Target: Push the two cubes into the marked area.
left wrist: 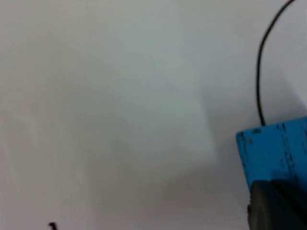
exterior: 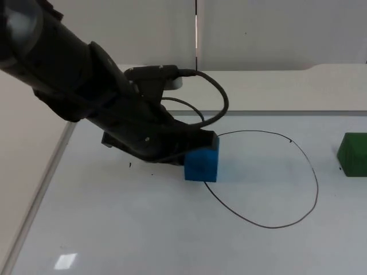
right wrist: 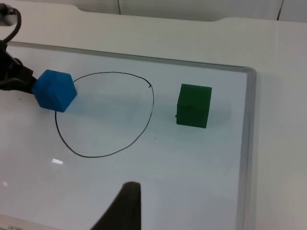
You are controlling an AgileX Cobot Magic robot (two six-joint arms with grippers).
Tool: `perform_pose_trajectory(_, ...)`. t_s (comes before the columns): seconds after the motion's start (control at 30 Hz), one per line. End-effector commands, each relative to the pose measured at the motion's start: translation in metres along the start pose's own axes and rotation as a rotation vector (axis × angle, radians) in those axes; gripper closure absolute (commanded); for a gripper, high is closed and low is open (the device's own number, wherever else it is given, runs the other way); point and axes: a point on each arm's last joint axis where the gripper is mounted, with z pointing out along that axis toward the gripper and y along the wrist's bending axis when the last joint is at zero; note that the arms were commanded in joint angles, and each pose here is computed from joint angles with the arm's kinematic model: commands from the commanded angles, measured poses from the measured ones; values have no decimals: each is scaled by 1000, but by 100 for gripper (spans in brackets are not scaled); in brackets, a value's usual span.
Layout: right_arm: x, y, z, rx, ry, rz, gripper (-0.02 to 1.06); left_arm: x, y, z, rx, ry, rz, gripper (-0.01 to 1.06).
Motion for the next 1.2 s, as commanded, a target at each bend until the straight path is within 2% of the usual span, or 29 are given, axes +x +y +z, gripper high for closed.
perform_pose_trajectory(0.0,-1,0,0,3,-3,-2,-1,1,-9,1,0,-19,9,105)
perform_pose_trajectory(0.23,-1,0,0,3,-3,-2,-1,1,-11,1,2,-22,-15,105)
perform_pose_trajectory(0.67,-1,0,0,3,-3,-2,-1,22,-29,21,17,46,33,105)
perform_pose_trajectory(0.97,-1,0,0,3,-3,-2,-1,14,-33,20,31,26,31,105)
perform_pose_trajectory(1.17,-1,0,0,3,-3,-2,-1,-1,-38,18,41,-24,40,105)
